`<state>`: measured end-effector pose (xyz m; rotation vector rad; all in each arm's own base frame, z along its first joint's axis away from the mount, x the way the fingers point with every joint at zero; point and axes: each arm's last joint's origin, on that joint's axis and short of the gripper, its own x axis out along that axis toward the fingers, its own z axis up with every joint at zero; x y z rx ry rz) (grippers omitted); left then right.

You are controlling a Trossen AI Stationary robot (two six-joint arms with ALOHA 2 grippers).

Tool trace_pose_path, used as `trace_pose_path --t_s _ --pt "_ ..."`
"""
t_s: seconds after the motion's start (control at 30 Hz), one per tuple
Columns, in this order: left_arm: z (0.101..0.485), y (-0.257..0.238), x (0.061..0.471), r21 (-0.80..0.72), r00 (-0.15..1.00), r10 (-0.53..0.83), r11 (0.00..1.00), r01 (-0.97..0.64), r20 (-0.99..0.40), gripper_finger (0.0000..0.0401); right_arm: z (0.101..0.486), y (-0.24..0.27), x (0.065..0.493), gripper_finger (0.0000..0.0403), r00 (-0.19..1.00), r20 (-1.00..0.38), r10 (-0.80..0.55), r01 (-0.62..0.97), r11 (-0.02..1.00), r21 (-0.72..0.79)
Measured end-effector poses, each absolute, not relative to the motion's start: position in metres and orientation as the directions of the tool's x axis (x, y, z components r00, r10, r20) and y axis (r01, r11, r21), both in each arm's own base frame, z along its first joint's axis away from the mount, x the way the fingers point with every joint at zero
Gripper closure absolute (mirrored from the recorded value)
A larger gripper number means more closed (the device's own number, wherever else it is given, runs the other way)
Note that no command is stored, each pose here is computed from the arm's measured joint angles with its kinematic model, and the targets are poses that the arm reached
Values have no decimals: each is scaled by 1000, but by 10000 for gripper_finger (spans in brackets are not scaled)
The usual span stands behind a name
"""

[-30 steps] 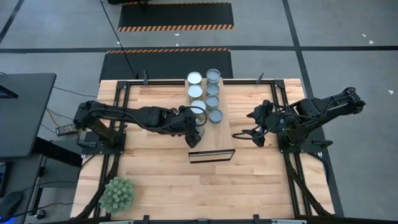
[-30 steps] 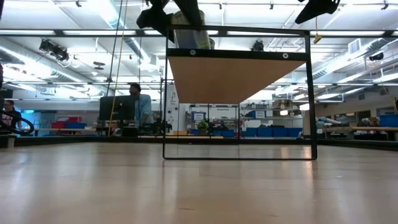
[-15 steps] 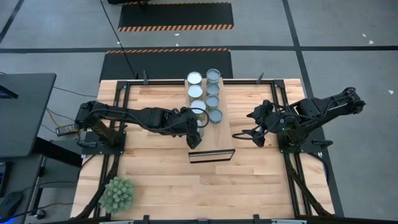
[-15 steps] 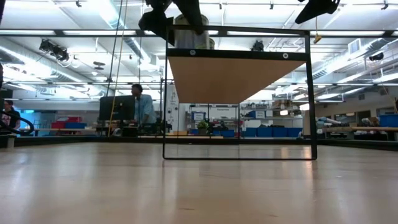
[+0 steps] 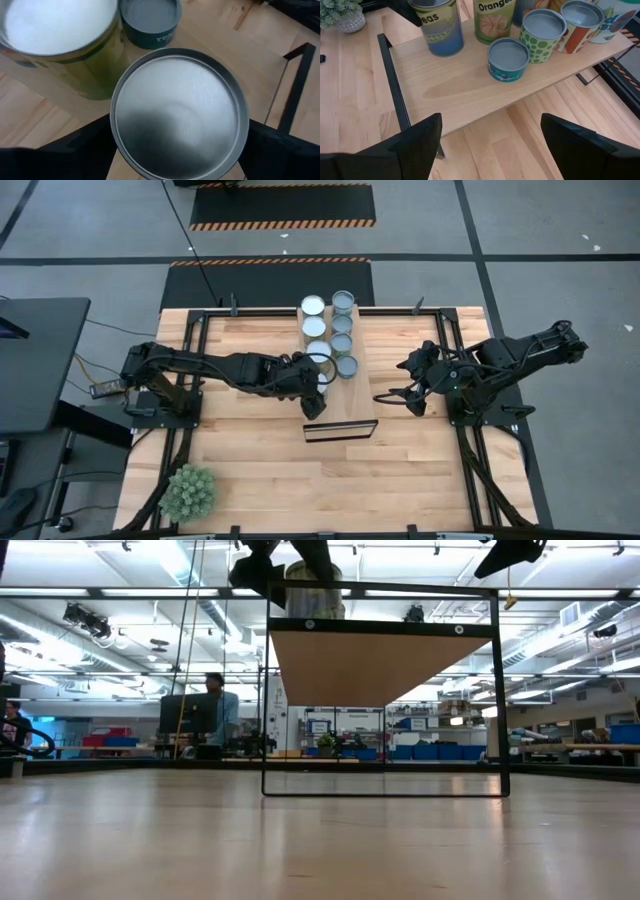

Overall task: Pick and place cans onto a shelf
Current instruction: Put the canned peas on the shelf

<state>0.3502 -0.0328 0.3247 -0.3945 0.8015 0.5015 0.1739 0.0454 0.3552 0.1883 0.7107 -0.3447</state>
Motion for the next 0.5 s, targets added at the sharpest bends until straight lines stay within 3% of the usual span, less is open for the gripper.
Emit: trace_pose_path --t_s 0.5 --pt "325 -30 350 -100 587 292 833 -544 -755 47 355 46 174 56 706 -665 -242 371 927 55"
